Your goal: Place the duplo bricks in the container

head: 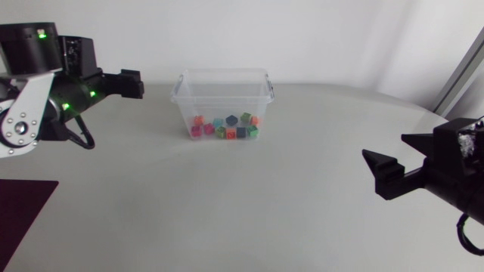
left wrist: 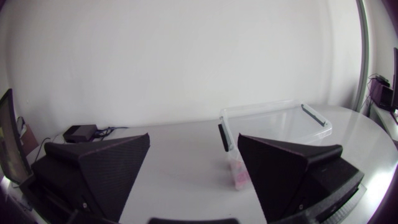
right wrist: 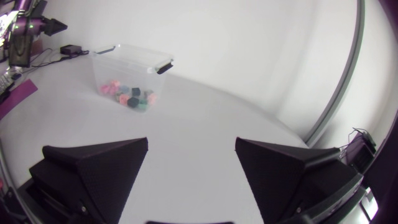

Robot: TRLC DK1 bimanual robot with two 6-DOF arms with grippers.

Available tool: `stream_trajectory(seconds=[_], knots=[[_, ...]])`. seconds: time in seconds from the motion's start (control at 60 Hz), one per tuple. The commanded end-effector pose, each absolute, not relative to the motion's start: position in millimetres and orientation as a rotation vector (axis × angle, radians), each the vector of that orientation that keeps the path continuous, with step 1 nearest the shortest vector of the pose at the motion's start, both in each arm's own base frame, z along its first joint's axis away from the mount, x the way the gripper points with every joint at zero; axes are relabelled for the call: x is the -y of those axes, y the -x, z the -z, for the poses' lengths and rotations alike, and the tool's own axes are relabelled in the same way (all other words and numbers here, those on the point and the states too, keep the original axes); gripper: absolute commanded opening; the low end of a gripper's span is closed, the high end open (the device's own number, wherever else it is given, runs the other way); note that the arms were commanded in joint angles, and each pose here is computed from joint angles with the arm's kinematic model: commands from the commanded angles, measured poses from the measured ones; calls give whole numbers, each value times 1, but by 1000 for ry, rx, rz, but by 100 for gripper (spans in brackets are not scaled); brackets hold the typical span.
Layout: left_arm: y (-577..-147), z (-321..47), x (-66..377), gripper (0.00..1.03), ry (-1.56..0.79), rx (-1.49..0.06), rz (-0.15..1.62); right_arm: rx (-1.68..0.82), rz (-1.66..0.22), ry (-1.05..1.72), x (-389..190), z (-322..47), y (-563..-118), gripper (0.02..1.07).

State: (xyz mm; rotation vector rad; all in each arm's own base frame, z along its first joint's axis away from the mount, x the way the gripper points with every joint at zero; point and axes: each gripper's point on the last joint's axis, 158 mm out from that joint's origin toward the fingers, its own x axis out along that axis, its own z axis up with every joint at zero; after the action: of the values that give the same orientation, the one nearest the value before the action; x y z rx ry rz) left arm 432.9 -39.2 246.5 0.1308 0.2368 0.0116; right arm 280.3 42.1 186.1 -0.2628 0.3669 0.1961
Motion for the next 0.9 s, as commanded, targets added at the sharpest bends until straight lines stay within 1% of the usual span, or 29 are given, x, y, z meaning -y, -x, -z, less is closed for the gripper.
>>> stream_trajectory(seconds=[0.0,0.133,0.35,0.567,0.883], knots=[[-415,-246,23,98,-151,-228,-42,-370,-165,286,-32,-180,-274,103],[-391,-245,8,98,-155,-226,-69,-313,-145,286,-27,-191,-264,103],[-351,-239,-2,98,-164,-196,-82,-265,-95,307,-14,-192,-255,103],[-321,-228,-4,98,-166,-183,-77,-233,-66,330,-7,-182,-245,103],[-290,-213,-5,97,-152,-153,-62,-174,-32,338,-1,-178,-235,103]])
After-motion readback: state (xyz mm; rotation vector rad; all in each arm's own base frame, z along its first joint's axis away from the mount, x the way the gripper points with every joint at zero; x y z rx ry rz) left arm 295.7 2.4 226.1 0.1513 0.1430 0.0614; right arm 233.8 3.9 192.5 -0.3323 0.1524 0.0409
